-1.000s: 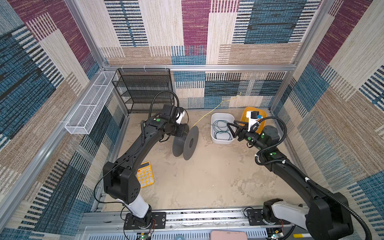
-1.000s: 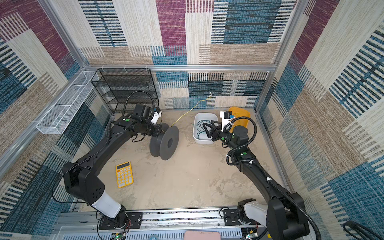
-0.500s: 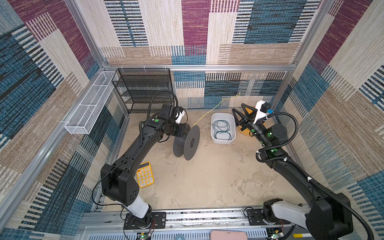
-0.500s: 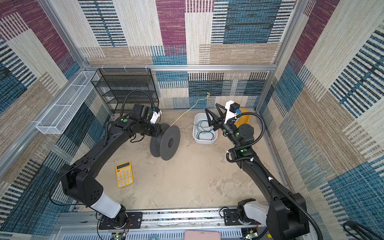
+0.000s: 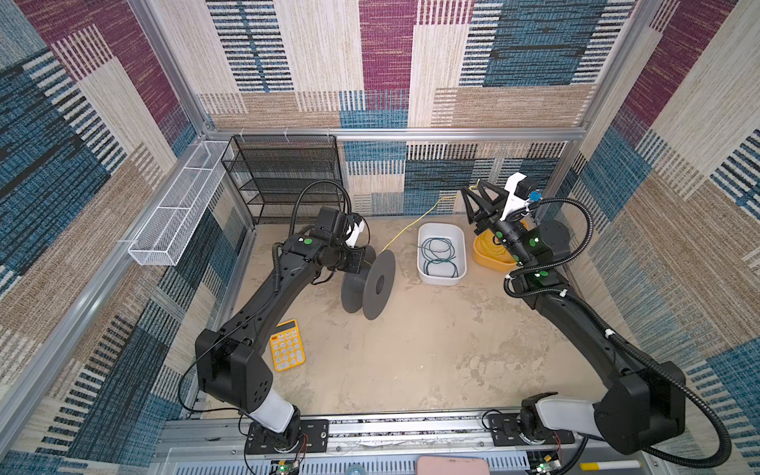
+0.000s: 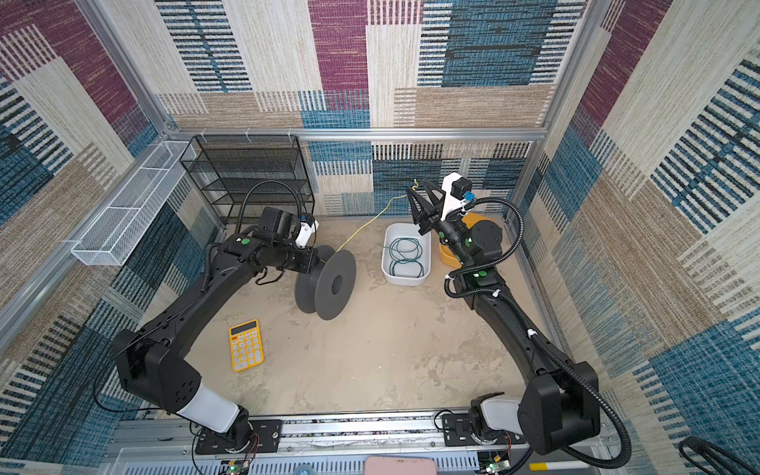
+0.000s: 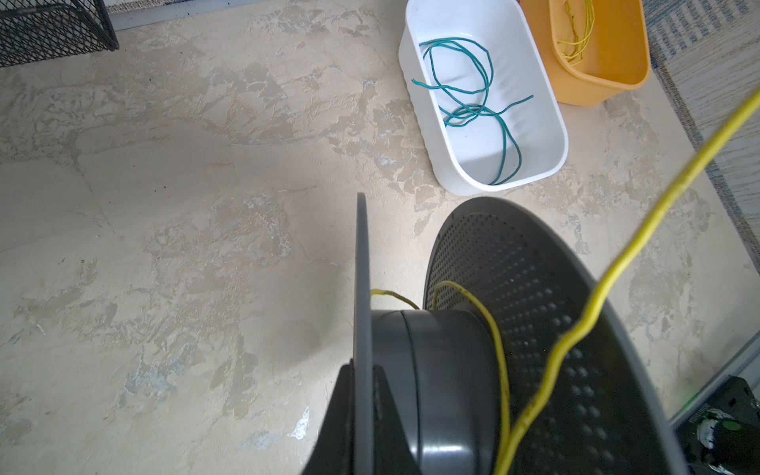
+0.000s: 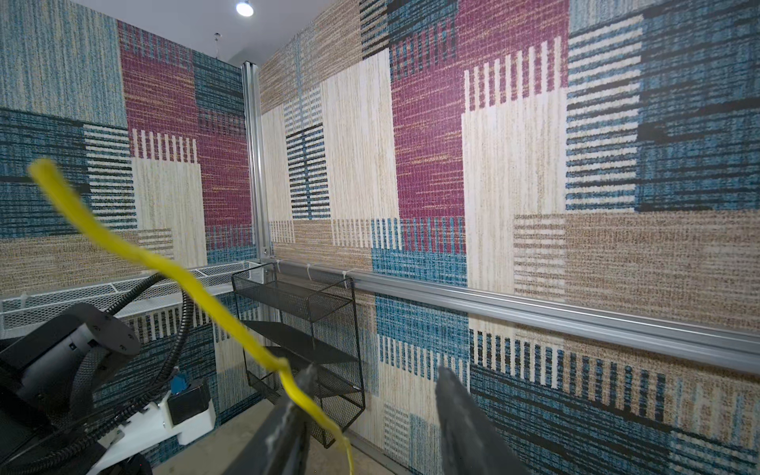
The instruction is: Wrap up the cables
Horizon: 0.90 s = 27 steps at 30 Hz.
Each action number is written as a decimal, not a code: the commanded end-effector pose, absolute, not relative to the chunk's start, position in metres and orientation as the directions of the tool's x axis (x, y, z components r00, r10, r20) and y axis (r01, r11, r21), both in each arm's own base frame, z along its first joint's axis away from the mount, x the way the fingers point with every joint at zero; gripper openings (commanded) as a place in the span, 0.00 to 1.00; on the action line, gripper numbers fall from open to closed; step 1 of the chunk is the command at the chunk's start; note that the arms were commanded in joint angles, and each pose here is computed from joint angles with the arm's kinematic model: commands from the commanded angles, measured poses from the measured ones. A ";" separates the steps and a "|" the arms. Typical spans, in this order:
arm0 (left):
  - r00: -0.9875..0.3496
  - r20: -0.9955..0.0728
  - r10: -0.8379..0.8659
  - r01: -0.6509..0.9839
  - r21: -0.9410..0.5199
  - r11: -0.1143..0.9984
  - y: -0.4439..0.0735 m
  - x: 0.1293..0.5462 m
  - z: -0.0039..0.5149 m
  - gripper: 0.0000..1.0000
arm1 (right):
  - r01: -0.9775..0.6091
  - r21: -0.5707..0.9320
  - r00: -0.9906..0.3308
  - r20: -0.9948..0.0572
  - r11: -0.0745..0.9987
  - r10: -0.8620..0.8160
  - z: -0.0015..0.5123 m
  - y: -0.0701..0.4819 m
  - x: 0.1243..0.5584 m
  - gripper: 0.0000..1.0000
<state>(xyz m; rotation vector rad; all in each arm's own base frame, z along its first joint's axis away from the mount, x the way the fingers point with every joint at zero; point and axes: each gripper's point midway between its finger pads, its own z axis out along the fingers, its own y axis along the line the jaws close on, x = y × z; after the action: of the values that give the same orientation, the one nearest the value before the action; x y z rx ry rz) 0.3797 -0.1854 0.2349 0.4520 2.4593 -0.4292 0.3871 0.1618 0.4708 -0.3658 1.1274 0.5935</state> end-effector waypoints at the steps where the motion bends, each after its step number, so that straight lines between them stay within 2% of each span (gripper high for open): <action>1: -0.756 -0.625 0.195 0.417 -0.231 0.879 -0.191 0.379 0.243 0.00 | -0.622 -0.020 0.315 -0.922 0.783 0.226 0.477 0.167 0.388 0.44; 3: -0.758 -0.622 0.195 0.416 -0.231 0.880 -0.190 0.379 0.240 0.00 | -0.625 -0.019 0.315 -0.921 0.780 0.230 0.478 0.168 0.389 0.27; 4: -0.758 -0.622 0.195 0.417 -0.234 0.878 -0.191 0.379 0.240 0.00 | -0.625 -0.019 0.318 -0.919 0.781 0.233 0.478 0.168 0.389 0.22; 12: -0.755 -0.623 0.204 0.425 -0.228 0.876 -0.191 0.377 0.239 0.00 | -0.601 -0.034 0.336 -0.917 0.799 0.214 0.489 0.165 0.393 0.02; 16: -0.751 -0.623 0.218 0.432 -0.216 0.876 -0.187 0.369 0.237 0.00 | -0.486 0.011 0.343 -0.917 0.874 0.203 0.494 0.145 0.410 0.00; 21: -0.735 -0.641 0.220 0.425 -0.183 0.887 -0.170 0.343 0.240 0.00 | -0.243 0.044 0.354 -0.926 0.969 0.131 0.496 0.104 0.448 0.00; 27: -0.740 -0.633 0.229 0.415 -0.162 0.895 -0.151 0.308 0.237 0.00 | -0.082 0.100 0.345 -0.931 0.992 0.122 0.499 0.070 0.477 0.00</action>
<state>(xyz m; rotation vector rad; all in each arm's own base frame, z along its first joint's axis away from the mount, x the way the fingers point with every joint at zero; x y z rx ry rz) 0.3210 -0.1631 0.2469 0.4561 2.3823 -0.4376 0.4726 0.1017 0.4836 -0.0984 1.2506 0.2599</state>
